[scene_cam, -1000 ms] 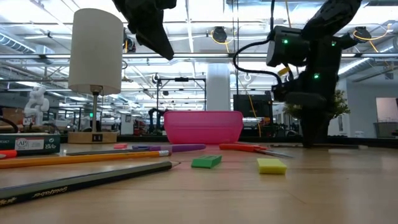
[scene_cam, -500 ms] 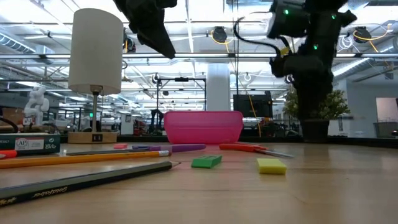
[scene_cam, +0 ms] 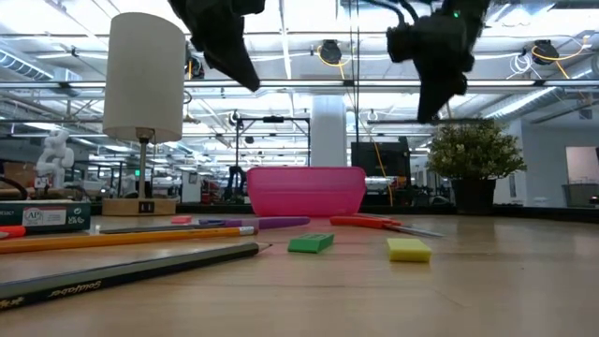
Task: Pack school essentials
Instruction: Put the top black pencil into the red supply box
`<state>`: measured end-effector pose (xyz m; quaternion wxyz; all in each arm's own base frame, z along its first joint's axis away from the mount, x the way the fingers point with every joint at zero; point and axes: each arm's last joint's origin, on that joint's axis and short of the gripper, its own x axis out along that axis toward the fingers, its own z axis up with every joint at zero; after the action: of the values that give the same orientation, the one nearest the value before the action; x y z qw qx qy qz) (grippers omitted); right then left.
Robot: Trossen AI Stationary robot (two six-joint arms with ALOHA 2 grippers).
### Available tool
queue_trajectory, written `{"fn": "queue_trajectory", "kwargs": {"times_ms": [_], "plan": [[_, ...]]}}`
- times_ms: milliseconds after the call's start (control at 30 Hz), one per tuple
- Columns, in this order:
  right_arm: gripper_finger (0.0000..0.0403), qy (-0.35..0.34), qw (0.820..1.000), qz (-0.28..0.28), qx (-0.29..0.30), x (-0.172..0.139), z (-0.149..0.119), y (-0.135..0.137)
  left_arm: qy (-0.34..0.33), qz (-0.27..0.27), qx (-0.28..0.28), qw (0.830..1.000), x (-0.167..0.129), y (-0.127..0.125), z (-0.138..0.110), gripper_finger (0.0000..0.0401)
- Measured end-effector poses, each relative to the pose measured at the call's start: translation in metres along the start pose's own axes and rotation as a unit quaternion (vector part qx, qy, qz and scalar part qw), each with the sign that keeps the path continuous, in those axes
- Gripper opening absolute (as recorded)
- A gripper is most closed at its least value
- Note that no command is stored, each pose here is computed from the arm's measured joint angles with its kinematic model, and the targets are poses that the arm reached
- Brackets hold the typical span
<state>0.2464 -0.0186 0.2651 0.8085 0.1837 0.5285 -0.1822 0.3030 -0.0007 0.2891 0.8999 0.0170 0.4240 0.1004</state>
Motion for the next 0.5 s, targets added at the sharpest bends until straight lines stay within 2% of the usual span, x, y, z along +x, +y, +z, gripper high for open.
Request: {"fn": "queue_trajectory", "kwargs": {"times_ms": [167,400,500], "plan": [[0.0015,-0.028,0.999,0.009,-0.022,-0.021,0.015,0.002,0.023,0.002,-0.004,1.0,-0.004,0.001,-0.005,0.0129],[0.0015,-0.065,0.997,0.006,-0.042,-0.051,0.036,-0.01,-0.017,-0.001,-0.01,1.0,-0.025,0.006,-0.002,0.0129],[0.0015,-0.077,0.996,-0.001,-0.047,-0.061,0.045,-0.017,-0.03,-0.002,-0.004,1.0,-0.028,0.007,-0.009,0.0129]]}}
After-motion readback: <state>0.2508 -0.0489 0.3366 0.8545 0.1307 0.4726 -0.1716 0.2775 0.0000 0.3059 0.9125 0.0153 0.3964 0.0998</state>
